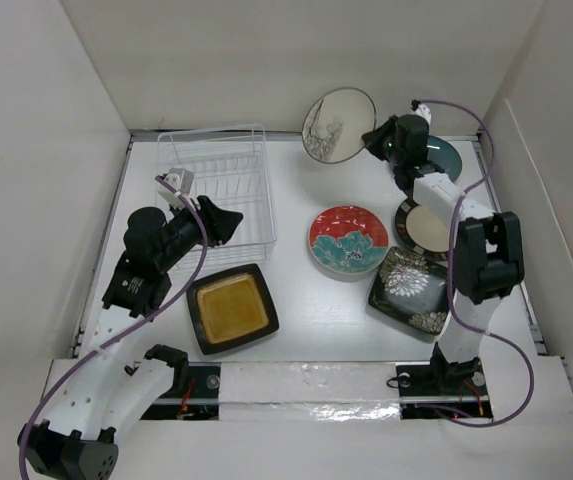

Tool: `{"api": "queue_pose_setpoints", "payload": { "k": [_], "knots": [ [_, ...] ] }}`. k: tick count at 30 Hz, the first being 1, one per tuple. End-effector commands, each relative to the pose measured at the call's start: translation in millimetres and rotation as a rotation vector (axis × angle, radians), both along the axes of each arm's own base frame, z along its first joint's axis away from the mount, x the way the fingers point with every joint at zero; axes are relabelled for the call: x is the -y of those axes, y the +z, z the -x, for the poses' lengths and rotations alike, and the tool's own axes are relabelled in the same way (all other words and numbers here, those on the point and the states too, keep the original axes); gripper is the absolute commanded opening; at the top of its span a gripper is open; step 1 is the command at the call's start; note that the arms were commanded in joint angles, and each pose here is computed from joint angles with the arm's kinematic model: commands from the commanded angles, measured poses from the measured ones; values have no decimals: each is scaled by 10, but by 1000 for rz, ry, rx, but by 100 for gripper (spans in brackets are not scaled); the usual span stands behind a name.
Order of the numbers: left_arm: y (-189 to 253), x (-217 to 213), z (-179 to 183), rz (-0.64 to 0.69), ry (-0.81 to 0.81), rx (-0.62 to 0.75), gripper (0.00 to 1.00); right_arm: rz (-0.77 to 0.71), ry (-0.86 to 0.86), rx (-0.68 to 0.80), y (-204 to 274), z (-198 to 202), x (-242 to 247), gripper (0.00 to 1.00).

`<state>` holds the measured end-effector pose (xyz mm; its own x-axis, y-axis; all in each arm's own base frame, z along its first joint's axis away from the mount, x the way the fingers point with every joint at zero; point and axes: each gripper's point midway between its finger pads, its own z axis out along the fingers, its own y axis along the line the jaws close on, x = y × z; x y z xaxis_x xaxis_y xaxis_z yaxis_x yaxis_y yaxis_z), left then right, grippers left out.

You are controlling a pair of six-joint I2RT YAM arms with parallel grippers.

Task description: Load the plates into the dish rack

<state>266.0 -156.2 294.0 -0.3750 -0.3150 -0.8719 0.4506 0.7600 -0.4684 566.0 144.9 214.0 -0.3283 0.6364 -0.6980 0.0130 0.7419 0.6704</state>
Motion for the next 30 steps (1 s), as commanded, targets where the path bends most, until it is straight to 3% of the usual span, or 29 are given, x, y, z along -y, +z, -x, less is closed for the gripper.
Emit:
{"api": "queue_pose_setpoints", "payload": {
  "k": [1,4,5,11,12,14,18,26,30],
  "knots": [
    [197,-70,-40,9,51,47,35,80,-7,309,1504,186,-252,0],
    [214,-191,-105,12,137,35,20,154,-9,246,1509,325,-407,0],
    [216,-229,-134,12,165,32,0,168,-42,272,1727,348,-404,0],
    [233,-245,-176,49,197,9,0,263,-115,209,1946,668,-941,0],
    [193,-267,-203,51,219,-14,2,255,-135,221,2046,666,-1018,0],
    [71,-309,-275,51,269,-84,15,265,-173,203,2037,744,-1144,0],
    [-11,-324,-334,83,271,-136,26,291,-219,195,2047,754,-1294,0],
    [23,-346,-322,110,293,-147,41,396,-277,167,1867,704,-1528,0],
    [-4,-339,-331,109,294,-164,43,428,-260,165,1723,698,-1716,0]
  ]
}}
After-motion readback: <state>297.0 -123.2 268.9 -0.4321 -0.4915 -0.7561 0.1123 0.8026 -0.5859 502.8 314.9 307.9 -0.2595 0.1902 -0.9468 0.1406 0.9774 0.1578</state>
